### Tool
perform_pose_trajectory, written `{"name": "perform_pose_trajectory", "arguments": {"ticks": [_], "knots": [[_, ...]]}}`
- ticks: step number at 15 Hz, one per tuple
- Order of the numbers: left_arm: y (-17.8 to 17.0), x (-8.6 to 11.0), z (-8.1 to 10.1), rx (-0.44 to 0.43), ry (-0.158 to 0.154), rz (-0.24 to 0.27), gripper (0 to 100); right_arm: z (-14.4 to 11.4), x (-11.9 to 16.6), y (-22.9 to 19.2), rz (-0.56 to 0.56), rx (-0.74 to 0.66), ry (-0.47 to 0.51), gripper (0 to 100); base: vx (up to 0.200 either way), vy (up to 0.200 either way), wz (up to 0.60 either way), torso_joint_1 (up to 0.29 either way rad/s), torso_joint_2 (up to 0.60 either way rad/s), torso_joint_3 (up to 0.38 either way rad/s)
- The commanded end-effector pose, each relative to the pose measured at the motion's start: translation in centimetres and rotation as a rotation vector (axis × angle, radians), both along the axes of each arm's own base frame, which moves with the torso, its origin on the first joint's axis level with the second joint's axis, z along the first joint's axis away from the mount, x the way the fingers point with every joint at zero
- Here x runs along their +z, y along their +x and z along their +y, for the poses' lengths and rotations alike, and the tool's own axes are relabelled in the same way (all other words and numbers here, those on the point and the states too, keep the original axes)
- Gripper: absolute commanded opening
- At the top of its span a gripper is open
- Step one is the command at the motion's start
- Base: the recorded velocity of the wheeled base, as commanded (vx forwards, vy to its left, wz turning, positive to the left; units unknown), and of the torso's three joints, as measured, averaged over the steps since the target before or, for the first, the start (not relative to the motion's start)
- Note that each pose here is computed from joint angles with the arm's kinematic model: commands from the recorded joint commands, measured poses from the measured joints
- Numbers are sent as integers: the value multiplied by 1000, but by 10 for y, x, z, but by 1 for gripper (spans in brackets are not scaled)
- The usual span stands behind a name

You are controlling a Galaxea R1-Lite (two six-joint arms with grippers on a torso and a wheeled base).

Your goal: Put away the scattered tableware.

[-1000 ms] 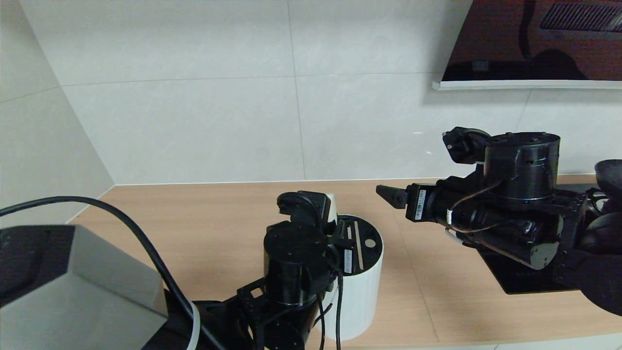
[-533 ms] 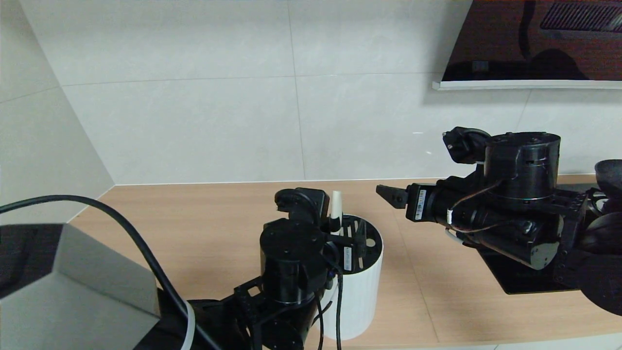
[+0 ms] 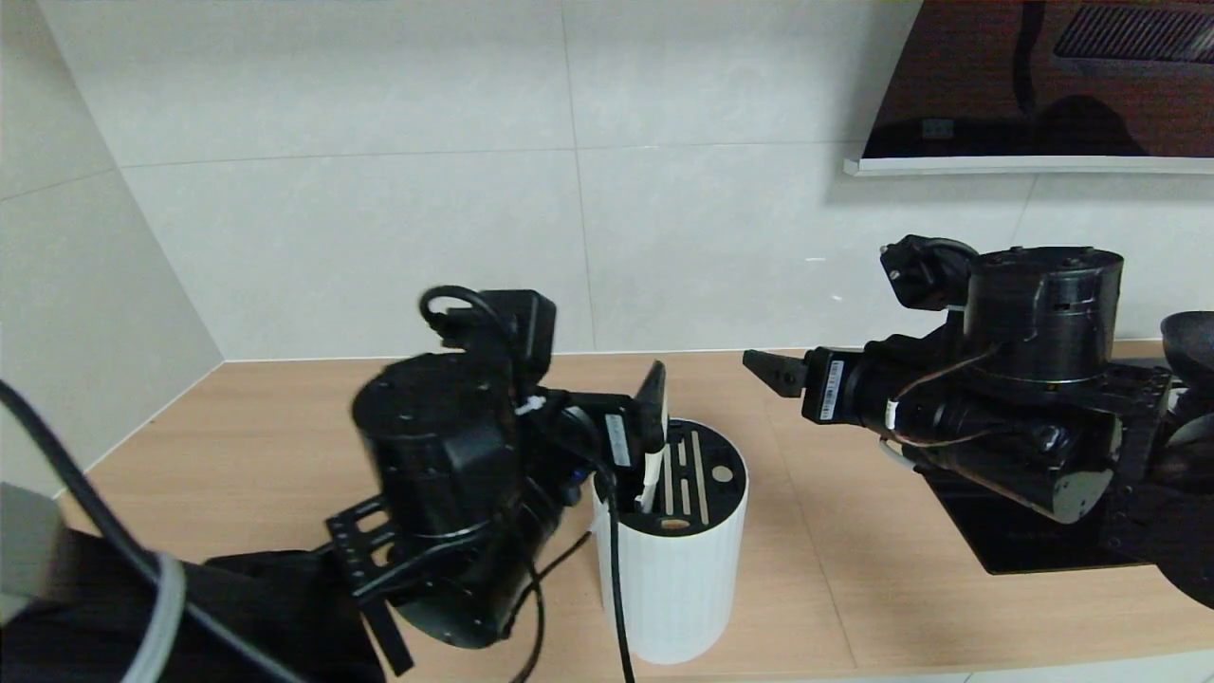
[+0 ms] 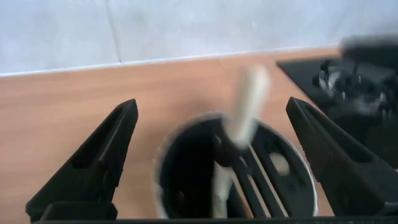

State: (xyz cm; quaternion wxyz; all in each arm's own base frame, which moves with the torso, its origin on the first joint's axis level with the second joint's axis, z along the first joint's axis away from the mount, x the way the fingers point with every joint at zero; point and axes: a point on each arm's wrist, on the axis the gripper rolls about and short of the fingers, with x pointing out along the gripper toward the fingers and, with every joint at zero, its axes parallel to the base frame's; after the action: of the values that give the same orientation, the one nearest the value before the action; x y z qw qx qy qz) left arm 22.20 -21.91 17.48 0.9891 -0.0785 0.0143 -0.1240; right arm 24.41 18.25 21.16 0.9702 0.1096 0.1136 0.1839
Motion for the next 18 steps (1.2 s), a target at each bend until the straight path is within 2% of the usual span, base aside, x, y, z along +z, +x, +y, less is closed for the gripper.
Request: {"name": "perform_pose_trajectory", "arguments": {"ticks": [1, 3, 4, 6, 9, 11, 13, 14, 16, 18], "knots": [[-16, 38, 55, 25, -66, -87, 100, -7, 12, -7, -34, -18, 24, 100, 0, 0, 0, 0, 0, 0], [-33, 38, 95, 33, -31, -107, 100, -29, 29, -11, -87, -86, 40, 100, 0, 0, 0, 0, 0, 0], [-40, 36, 106, 54, -27, -109, 100, -42, 31, -14, -99, -121, 43, 100, 0, 0, 0, 0, 0, 0], [-52, 33, 124, 94, -26, -111, 100, -67, 33, -29, -114, -175, 51, 100, 0, 0, 0, 0, 0, 0], [-78, 33, 150, 149, -37, -152, 100, -112, 26, -85, -161, -237, 51, 100, 0, 0, 0, 0, 0, 0], [-104, 27, 165, 155, -12, -168, 100, -139, 18, -126, -230, -278, 9, 100, 0, 0, 0, 0, 0, 0], [-120, 18, 183, 219, 33, -139, 100, -154, 3, -153, -272, -304, -47, 100, 0, 0, 0, 0, 0, 0], [-136, 15, 197, 295, 50, -117, 100, -164, -6, -171, -304, -342, -48, 100, 0, 0, 0, 0, 0, 0], [-173, 9, 212, 310, 52, -120, 100, -176, -9, -200, -390, -406, -44, 100, 0, 0, 0, 0, 0, 0], [-207, -6, 223, 339, 66, -111, 100, -186, -19, -231, -426, -468, -89, 100, 0, 0, 0, 0, 0, 0]]}}
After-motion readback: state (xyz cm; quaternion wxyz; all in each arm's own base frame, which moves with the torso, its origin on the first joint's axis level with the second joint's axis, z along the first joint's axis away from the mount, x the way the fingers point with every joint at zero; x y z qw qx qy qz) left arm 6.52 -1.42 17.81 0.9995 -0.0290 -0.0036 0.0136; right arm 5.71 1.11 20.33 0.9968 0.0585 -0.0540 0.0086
